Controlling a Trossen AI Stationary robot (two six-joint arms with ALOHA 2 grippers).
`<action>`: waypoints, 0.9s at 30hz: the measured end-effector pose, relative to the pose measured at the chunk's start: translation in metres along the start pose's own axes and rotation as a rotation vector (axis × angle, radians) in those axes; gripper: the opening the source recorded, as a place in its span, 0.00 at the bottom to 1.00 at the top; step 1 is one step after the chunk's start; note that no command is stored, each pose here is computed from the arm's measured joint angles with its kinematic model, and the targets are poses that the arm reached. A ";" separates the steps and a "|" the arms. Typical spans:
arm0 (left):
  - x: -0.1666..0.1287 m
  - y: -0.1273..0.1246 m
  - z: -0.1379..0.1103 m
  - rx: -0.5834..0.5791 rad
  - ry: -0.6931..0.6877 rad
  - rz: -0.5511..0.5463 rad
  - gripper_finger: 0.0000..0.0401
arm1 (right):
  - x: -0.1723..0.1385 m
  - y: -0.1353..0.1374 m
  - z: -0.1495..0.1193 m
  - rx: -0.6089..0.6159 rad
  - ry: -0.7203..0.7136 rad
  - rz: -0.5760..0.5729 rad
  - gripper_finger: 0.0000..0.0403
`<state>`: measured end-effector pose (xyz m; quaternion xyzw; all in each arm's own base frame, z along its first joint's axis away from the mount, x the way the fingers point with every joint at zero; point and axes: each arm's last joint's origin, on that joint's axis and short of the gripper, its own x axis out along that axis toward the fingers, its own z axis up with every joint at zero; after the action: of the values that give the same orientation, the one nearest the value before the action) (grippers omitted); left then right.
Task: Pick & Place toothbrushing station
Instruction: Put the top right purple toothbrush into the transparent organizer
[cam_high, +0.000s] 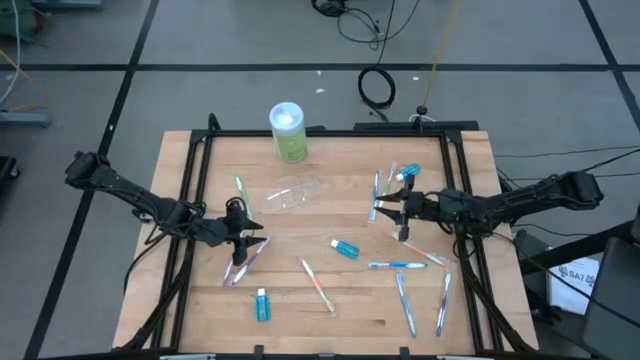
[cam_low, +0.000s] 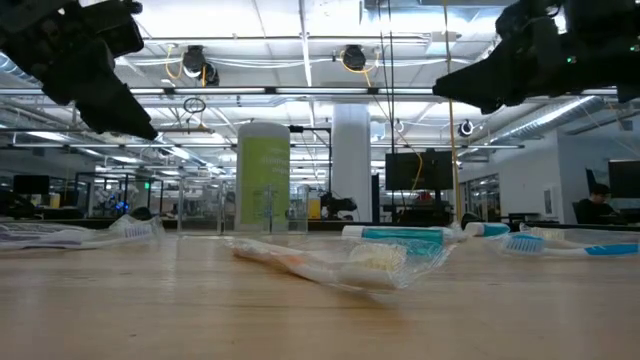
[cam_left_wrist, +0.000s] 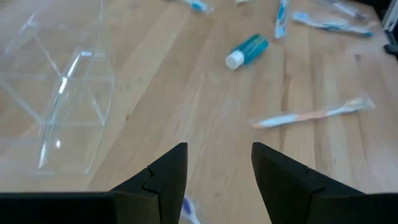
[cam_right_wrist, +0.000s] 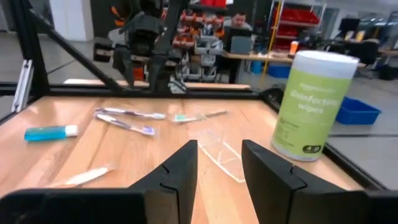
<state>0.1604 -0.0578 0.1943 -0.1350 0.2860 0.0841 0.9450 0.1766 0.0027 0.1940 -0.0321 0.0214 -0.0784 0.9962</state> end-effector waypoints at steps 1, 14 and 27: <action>0.000 0.000 0.000 -0.016 0.001 0.001 0.46 | 0.002 -0.001 -0.002 -0.002 0.013 0.009 0.29; 0.007 0.006 -0.017 -0.132 0.148 0.116 0.46 | 0.014 -0.010 -0.015 0.007 0.101 -0.018 0.29; 0.031 0.003 -0.036 -0.189 0.315 0.176 0.46 | 0.014 -0.012 -0.016 0.005 0.111 -0.029 0.29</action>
<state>0.1667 -0.0629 0.1472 -0.2090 0.4320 0.1708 0.8606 0.1881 -0.0121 0.1785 -0.0254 0.0760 -0.0947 0.9923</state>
